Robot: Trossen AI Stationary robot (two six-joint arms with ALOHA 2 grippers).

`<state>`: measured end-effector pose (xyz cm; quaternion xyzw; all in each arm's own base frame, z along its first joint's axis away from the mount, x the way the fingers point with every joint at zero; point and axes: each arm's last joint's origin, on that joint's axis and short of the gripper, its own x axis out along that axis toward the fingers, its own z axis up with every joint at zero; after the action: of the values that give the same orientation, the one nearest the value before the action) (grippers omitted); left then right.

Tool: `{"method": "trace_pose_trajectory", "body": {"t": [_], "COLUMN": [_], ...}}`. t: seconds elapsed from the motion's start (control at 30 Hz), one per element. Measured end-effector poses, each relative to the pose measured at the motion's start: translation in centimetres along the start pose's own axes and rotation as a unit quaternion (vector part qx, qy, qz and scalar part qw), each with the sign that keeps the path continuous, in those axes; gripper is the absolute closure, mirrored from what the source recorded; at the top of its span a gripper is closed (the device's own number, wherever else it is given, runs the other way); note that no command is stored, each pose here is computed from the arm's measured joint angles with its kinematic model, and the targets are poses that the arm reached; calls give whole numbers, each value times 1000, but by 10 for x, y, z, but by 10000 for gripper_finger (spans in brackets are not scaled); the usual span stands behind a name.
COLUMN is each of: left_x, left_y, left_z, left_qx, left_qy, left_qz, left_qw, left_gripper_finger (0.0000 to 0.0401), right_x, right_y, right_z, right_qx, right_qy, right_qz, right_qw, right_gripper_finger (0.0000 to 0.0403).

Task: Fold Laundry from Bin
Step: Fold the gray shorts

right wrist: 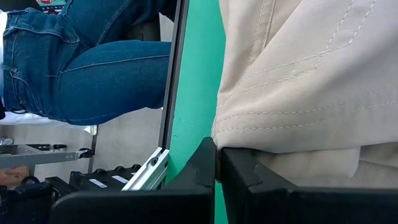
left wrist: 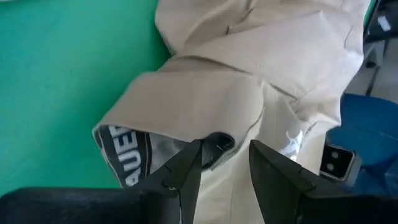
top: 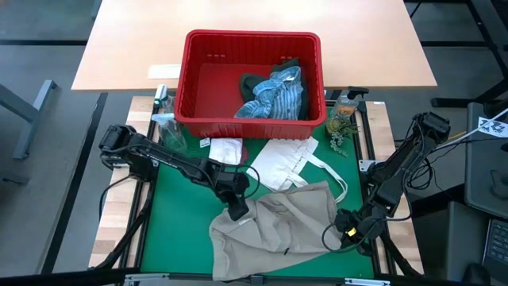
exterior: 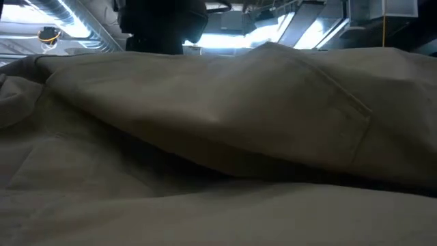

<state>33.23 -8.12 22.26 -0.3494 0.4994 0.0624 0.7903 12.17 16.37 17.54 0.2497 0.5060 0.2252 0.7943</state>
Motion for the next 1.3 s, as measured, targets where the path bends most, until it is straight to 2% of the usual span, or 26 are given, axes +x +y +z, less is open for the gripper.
{"method": "trace_pose_trajectory", "body": {"t": [0.3,0.63,0.73,0.9,1.07,1.3], "left_x": [5,6,6,4,2,3], "left_y": [-8,-13,-13,-16,-17,-18], "left_z": [4,0,1,6,10,8], "left_qx": [43,47,27,-14,-14,-15], "left_qy": [-56,-36,-52,-38,-36,-69], "left_qz": [-61,-84,-75,-119,-146,-118], "left_qw": [996,995,995,992,989,991], "left_gripper_finger": [273,273,273,273,273,273], "right_x": [0,0,0,0,0,0], "right_y": [0,0,0,0,0,0], "right_z": [0,0,0,0,0,0], "right_qx": [0,0,0,0,0,1], "right_qy": [0,0,0,0,0,0], "right_qz": [0,0,0,0,0,0], "right_qw": [1000,1000,1000,1000,1000,1000], "right_gripper_finger": [397,397,397,397,397,397]}}
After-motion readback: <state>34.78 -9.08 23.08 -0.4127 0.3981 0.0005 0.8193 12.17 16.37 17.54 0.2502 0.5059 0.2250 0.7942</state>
